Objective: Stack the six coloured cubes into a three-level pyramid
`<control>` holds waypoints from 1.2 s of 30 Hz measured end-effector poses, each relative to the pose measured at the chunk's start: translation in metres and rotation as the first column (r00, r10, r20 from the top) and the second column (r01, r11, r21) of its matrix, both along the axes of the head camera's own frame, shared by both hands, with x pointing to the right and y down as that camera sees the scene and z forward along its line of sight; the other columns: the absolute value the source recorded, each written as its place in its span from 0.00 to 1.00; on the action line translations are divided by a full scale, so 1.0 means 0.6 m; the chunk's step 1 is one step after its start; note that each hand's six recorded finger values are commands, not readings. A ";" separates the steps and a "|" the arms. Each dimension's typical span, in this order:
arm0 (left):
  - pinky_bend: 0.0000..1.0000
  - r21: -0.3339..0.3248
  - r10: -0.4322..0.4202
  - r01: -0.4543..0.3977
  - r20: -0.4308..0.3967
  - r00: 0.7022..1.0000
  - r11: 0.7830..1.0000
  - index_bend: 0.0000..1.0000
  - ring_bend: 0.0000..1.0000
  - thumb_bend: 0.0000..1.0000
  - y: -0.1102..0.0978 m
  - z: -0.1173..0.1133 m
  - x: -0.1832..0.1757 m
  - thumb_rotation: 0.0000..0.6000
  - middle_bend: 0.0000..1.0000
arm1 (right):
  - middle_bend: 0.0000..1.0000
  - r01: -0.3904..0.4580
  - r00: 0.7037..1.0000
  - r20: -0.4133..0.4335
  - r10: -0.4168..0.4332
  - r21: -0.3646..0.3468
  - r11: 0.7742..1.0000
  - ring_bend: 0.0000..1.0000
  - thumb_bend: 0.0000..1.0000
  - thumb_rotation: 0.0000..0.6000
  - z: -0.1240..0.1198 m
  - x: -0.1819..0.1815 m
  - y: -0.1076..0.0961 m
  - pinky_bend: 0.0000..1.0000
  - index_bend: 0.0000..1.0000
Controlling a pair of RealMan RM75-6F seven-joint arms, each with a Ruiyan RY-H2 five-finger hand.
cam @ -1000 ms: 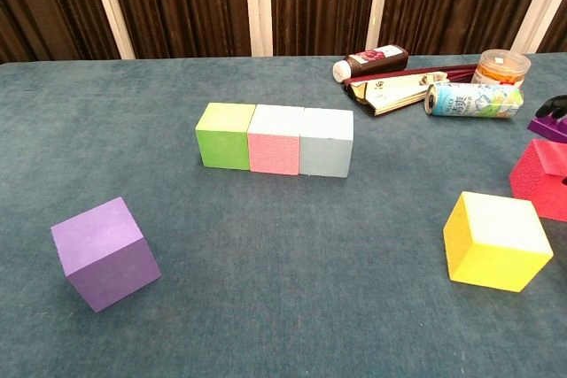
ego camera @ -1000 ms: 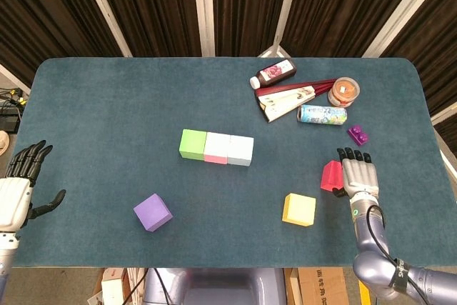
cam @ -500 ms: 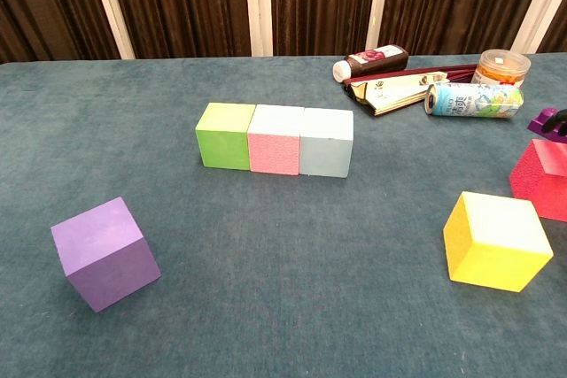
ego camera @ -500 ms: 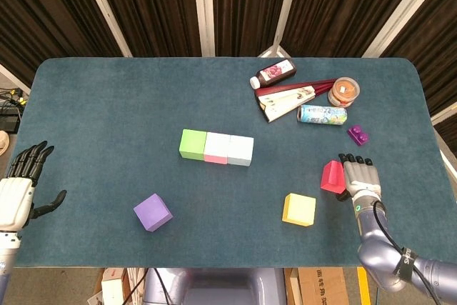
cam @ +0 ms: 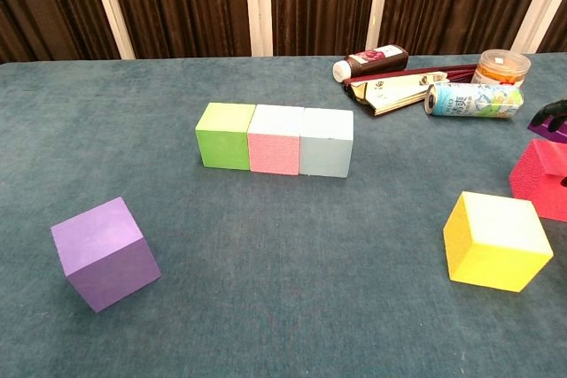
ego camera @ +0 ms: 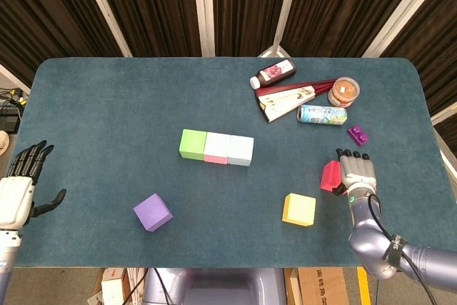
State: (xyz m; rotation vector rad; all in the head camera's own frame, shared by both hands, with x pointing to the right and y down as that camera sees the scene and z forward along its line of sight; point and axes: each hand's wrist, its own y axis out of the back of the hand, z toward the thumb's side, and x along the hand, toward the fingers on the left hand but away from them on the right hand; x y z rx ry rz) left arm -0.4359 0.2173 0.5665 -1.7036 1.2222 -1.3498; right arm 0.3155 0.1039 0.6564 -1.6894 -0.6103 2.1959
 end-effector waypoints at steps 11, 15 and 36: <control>0.00 -0.010 0.000 0.000 0.011 1.000 1.000 0.00 0.00 0.36 0.000 0.005 0.002 1.00 0.00 | 0.19 0.002 1.000 0.008 -0.002 -0.003 1.000 0.00 0.29 1.00 0.016 0.000 -0.001 0.00 0.17; 0.00 -0.016 0.002 -0.002 0.015 1.000 1.000 0.00 0.00 0.36 0.000 0.009 0.003 1.00 0.00 | 0.21 0.003 1.000 0.003 -0.003 0.002 1.000 0.01 0.29 1.00 0.018 0.002 -0.002 0.00 0.19; 0.00 -0.020 -0.002 0.002 0.019 1.000 1.000 0.02 0.00 0.36 -0.001 0.016 0.008 1.00 0.00 | 0.26 -0.015 1.000 -0.001 0.015 0.023 1.000 0.06 0.29 1.00 0.015 0.013 -0.003 0.00 0.27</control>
